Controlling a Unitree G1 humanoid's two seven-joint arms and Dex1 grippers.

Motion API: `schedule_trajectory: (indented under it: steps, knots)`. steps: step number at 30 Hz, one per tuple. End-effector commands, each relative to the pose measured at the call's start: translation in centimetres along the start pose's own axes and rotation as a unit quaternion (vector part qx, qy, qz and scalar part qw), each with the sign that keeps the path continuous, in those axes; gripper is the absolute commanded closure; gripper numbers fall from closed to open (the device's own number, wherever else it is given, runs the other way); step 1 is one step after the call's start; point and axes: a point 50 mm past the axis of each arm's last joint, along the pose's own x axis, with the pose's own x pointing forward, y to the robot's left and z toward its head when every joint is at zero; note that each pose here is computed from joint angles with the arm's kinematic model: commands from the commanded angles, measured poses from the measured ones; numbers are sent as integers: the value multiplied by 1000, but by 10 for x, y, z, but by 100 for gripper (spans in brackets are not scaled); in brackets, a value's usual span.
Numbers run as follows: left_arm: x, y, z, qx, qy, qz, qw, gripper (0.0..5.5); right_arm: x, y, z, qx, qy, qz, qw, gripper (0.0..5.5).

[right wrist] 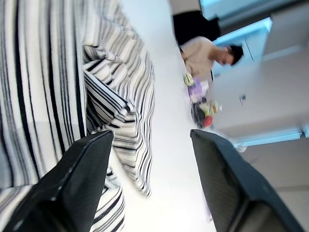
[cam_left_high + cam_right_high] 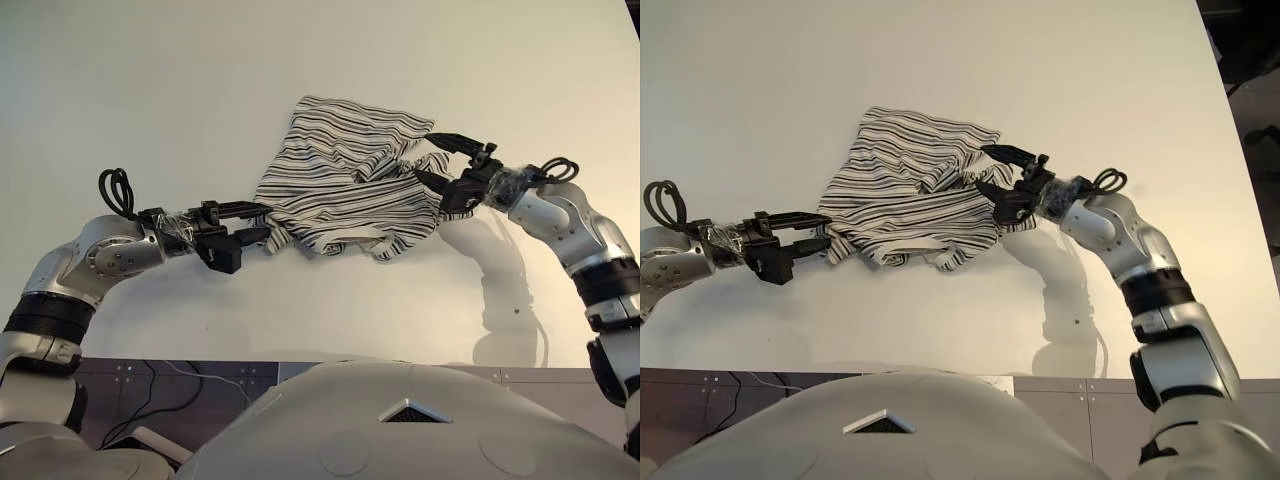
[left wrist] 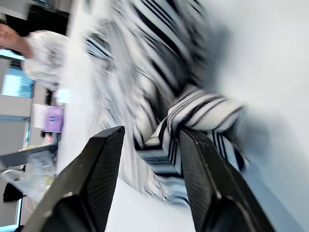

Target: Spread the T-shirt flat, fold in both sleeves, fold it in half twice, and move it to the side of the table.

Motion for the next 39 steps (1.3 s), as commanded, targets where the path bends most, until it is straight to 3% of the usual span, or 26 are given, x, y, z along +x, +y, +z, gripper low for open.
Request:
schedule_trajectory:
  steps: [1, 5, 10, 15, 19, 23, 29, 35, 39]
  knots:
    - [2, -10, 20, -58, -15, 0, 998, 347, -11, 8, 12, 92, 1, 26, 995, 255]
    - [13, -19, 25, -79, -2, -9, 997, 347, -11, 20, 23, 172, -2, 72, 982, 255]
    - [35, -35, 11, -80, 45, -17, 996, 347, -17, 37, 21, 200, 18, 142, 969, 255]
    - [37, -47, 7, -62, 62, -28, 996, 347, -32, 22, 32, 182, -6, 162, 970, 255]
    - [38, -47, 10, -65, 63, -8, 996, 347, -42, 16, 44, 136, -26, 200, 970, 255]
    - [41, -40, 12, -67, 55, 6, 996, 347, -44, 40, 47, 64, -28, 239, 969, 255]
    - [40, -34, 11, -68, 49, 3, 996, 347, -29, 58, 48, -72, -47, 133, 987, 255]
    - [38, -35, 8, -76, 56, 0, 996, 347, -40, 73, 50, -208, -109, 96, 967, 255]
    - [39, -33, 7, -77, 55, -3, 996, 347, -39, 83, 40, -221, -98, 103, 965, 255]
